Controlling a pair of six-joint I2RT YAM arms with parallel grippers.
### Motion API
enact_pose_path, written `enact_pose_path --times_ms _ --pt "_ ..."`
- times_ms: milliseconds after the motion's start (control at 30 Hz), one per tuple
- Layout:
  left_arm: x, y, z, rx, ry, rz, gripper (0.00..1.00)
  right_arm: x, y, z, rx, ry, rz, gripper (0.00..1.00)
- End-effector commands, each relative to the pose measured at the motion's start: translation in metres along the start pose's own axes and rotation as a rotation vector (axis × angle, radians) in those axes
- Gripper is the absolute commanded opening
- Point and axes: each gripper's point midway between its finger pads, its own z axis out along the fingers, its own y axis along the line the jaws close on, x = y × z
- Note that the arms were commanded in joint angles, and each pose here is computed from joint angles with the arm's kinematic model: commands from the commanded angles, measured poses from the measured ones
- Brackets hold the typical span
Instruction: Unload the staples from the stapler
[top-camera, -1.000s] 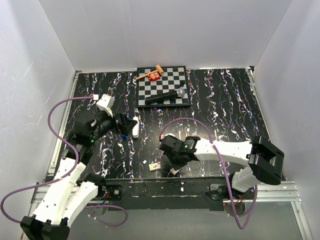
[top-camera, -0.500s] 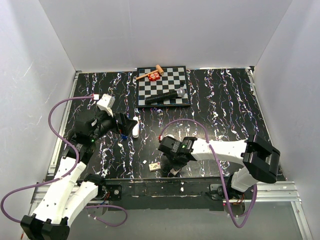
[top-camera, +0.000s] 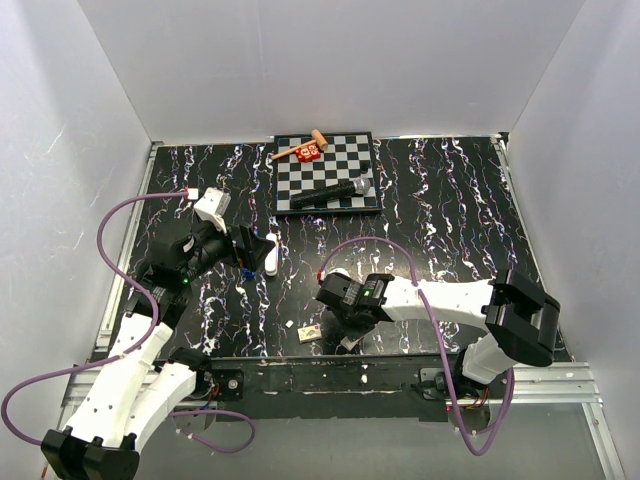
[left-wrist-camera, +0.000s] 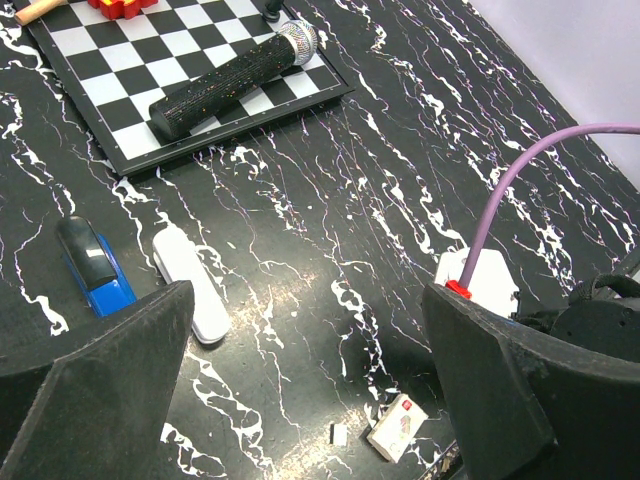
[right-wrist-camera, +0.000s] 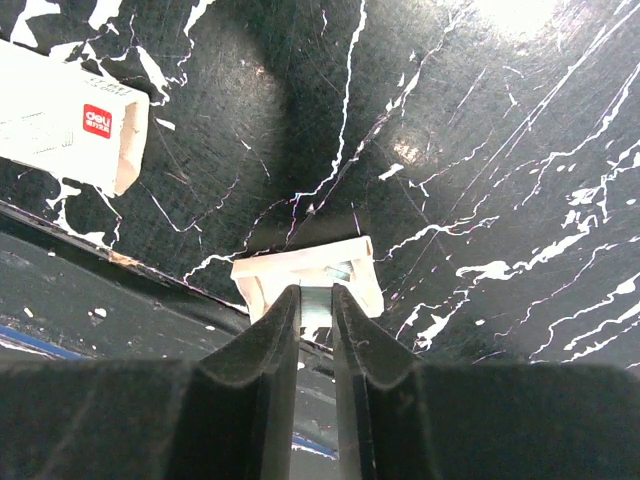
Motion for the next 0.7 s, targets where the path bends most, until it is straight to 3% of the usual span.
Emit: enact_pose_path --times_ms 0,233,667 --pt "0.002 0.000 -0.001 -0.004 0.004 0.000 0.98 -0.009 0.003 -0.003 0.008 -0.030 0.005 0.26" --pt "0.002 0.000 -0.001 -0.003 0.003 0.000 0.98 -0.013 0.004 -0.007 -0.001 -0.050 0.010 0.35" --pt "0.002 0.000 -0.002 -0.004 0.003 0.000 0.98 -0.049 0.011 -0.048 -0.022 -0.172 -0.017 0.40"
